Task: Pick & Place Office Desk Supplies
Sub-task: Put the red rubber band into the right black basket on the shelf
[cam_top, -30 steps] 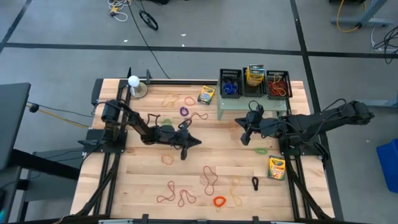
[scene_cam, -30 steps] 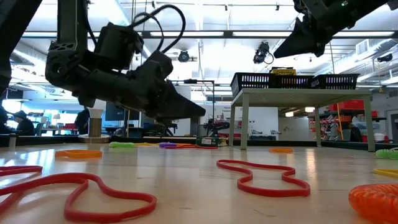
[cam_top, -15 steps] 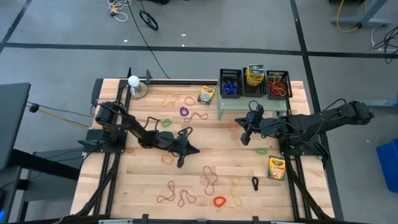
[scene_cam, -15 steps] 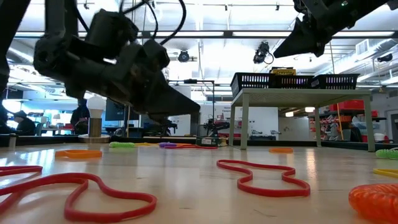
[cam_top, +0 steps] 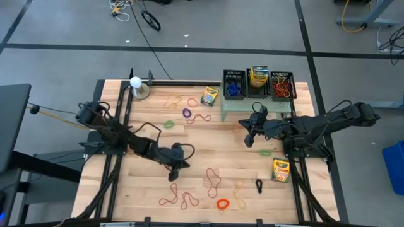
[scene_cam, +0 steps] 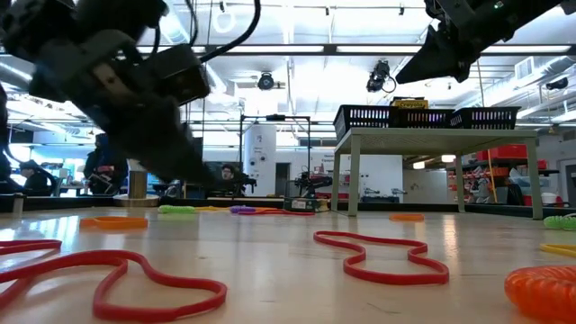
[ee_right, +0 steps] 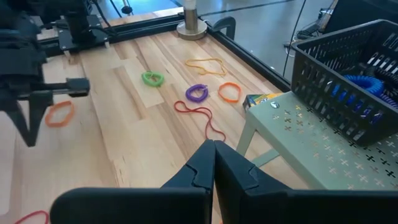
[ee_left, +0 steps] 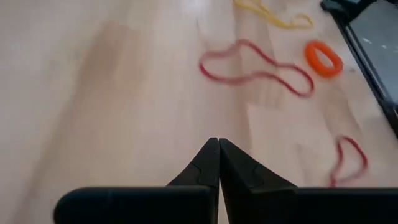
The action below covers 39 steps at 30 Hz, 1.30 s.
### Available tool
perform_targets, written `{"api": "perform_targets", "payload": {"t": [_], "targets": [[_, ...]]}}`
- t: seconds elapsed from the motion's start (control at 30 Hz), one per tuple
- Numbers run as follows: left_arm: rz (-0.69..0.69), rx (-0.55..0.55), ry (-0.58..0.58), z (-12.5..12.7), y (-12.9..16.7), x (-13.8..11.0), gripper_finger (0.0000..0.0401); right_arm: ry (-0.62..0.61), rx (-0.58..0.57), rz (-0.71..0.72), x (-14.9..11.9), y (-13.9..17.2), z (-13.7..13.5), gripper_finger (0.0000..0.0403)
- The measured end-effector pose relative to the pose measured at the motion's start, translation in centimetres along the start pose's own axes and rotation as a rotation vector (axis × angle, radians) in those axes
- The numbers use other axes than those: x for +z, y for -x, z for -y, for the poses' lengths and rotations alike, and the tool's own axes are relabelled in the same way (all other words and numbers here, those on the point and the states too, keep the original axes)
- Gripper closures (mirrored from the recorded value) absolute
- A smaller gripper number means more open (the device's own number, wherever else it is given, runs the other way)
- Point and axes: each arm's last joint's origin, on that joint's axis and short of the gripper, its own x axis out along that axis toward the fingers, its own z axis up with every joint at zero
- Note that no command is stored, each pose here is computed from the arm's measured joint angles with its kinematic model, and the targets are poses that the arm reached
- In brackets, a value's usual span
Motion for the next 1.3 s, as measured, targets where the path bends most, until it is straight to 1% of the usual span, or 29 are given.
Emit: {"api": "perform_targets", "payload": {"t": [0.13,0.2,0.43,0.5,0.57,0.67,0.73,0.83,0.9,1.0,1.1,1.3], "targets": [[-0.058,-0.011,0.049,1.4,0.4,-1.3,0.0382,-0.005,0.003,0.006,0.1,0.0,0.0,0.0391],[-0.079,0.000,0.078,2.0,0.6,-1.9,0.0374,-0.009,0.006,0.012,0.2,0.0,0.0,0.0391],[-0.131,0.010,0.125,3.8,1.4,-3.6,0.0362,-0.006,0.007,0.006,0.1,0.0,0.0,0.0391],[-0.170,0.021,0.133,4.2,1.6,-4.0,0.0361,-0.005,0.006,0.006,0.1,0.0,0.0,0.0391],[-0.239,0.035,0.134,4.8,1.7,-4.1,0.0361,-0.006,0.006,0.006,0.1,0.0,0.0,0.0391],[-0.358,0.022,0.097,6.1,1.8,-3.8,0.0368,-0.005,0.006,0.006,0.1,0.0,0.0,0.0391],[-0.415,0.041,0.059,7.1,2.1,-3.4,0.0376,-0.005,0.006,0.006,0.1,0.0,0.0,0.0391],[-0.461,0.068,0.022,8.5,2.5,-2.3,0.0381,-0.005,0.006,0.006,0.1,0.0,0.0,0.0391],[-0.472,0.078,0.017,9.3,2.7,-1.5,0.0378,-0.005,0.006,0.006,0.1,0.0,0.0,0.0391],[-0.475,0.083,0.021,10.3,2.9,-0.6,0.0359,-0.006,0.006,0.006,0.1,0.0,0.0,0.0391],[-0.442,0.072,0.052,11.0,2.9,0.3,0.0331,-0.006,0.006,0.006,0.1,0.0,0.0,0.0391],[-0.374,0.110,0.044,11.3,2.8,1.0,0.0270,-0.006,0.005,0.007,0.1,0.0,0.0,0.0391]]}}
